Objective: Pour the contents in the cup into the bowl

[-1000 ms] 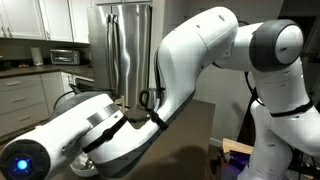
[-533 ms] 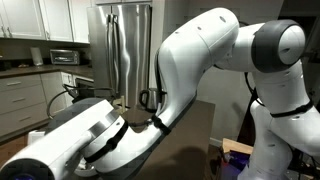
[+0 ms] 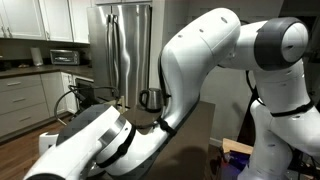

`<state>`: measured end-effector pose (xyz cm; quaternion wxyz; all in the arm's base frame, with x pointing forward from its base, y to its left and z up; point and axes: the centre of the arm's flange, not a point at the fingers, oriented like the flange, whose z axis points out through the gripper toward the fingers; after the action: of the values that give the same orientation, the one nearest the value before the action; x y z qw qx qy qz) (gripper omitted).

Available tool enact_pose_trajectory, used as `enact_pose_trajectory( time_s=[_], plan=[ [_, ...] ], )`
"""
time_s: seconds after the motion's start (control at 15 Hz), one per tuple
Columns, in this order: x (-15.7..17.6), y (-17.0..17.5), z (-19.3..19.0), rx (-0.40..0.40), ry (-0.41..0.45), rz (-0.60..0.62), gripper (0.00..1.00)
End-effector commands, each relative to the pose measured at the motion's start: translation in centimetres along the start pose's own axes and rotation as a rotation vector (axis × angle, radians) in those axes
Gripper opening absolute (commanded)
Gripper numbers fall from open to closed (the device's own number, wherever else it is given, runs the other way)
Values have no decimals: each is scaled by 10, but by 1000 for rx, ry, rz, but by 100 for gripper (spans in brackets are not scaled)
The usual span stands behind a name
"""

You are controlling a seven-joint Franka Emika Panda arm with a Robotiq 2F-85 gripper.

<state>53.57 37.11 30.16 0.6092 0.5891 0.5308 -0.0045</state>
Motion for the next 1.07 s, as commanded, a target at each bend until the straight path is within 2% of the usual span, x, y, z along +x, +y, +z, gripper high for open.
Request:
enact_pose_trajectory(
  time_s=[0.0,0.6,1.0],
  plan=[
    [-13,-11,13,-28,-31,-2,55],
    [7,-19,54,-17,-47,4,55],
    [11,-18,59,-51,-55,22,55]
  ],
)
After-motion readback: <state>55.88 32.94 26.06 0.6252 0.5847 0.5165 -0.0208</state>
